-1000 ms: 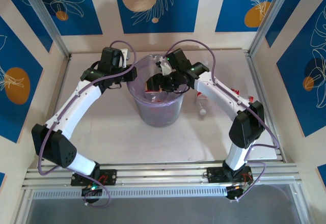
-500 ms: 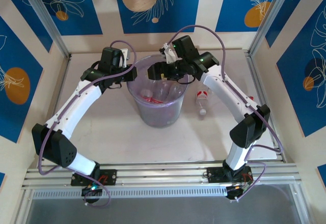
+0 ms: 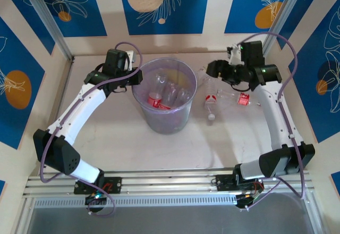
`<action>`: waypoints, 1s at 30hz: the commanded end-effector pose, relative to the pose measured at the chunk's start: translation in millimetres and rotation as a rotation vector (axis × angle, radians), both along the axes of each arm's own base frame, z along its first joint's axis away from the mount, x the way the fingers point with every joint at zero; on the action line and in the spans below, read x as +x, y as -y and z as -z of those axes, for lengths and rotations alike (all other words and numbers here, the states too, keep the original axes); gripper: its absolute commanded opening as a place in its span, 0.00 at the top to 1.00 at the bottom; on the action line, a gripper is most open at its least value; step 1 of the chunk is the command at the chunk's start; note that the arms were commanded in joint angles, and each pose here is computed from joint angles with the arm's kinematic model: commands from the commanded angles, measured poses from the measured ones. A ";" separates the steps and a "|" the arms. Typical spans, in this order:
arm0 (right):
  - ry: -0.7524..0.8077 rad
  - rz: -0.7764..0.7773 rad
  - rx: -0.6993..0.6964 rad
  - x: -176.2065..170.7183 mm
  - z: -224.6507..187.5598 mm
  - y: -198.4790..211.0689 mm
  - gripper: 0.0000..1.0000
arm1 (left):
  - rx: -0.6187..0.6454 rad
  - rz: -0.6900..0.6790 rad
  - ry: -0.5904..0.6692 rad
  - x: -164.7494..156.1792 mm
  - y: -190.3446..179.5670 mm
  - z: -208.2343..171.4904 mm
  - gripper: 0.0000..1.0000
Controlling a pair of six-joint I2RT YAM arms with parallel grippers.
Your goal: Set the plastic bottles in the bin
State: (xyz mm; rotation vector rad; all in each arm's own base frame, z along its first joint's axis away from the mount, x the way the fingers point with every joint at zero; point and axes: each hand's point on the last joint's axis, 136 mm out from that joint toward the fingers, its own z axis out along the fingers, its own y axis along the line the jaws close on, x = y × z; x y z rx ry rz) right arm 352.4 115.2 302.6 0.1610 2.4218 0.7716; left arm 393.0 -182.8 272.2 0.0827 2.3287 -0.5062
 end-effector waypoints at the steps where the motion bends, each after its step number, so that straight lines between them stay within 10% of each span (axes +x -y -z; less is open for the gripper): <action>1: -0.173 0.026 -0.037 -6.7 63.0 12.1 0.32 | 0.029 -0.033 0.032 7.8 -14.3 -15.8 0.95; 30: -0.476 0.013 -0.395 43.2 239.3 16.7 0.20 | -0.015 -0.104 -0.068 -3.5 -67.2 6.8 0.99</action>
